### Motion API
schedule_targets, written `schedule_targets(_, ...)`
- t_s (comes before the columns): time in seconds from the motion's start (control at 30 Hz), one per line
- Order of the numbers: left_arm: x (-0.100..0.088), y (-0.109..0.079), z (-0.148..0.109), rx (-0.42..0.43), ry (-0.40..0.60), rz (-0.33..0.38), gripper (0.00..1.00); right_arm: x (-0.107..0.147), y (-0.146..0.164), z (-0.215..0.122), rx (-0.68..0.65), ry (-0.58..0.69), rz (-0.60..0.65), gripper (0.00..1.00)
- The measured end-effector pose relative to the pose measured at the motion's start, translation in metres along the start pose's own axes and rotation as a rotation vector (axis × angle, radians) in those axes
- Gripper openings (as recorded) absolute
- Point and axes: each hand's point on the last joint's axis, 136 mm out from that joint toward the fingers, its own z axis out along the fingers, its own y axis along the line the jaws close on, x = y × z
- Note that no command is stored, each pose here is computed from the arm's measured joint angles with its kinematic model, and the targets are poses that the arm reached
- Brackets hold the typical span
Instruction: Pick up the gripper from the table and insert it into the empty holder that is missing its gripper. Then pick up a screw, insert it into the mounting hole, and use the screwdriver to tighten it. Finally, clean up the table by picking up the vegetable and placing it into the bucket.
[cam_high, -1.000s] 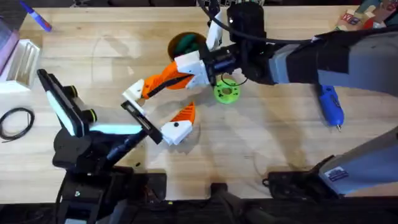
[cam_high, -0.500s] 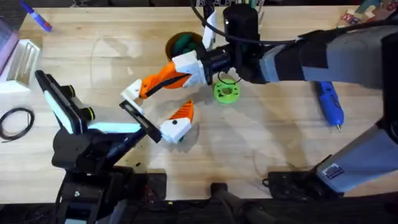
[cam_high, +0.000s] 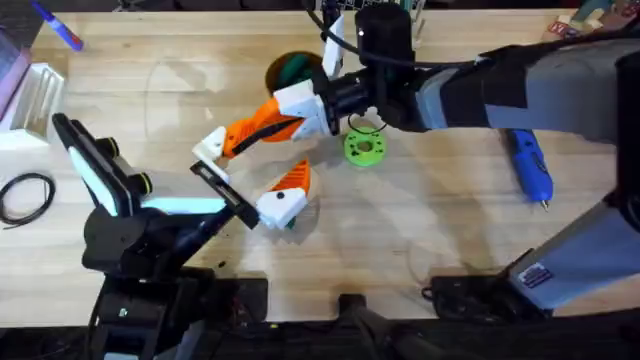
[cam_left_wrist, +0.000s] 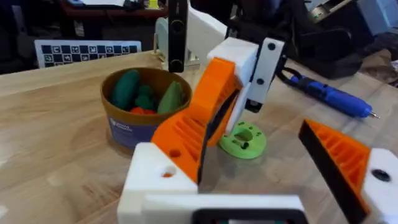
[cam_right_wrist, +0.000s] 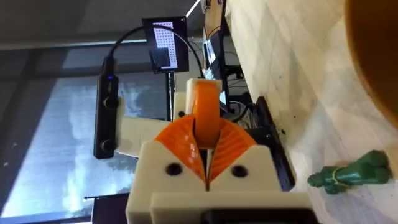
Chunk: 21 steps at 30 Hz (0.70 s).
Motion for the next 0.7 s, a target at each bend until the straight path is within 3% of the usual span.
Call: schedule_targets(0.7, -0.0001, 0.0008, -0.0001, -0.004, 0.0, -0.012, 0.986, 0.0009, -0.0009, 0.0007, 0.073, -0.054, -0.038, 0.008)
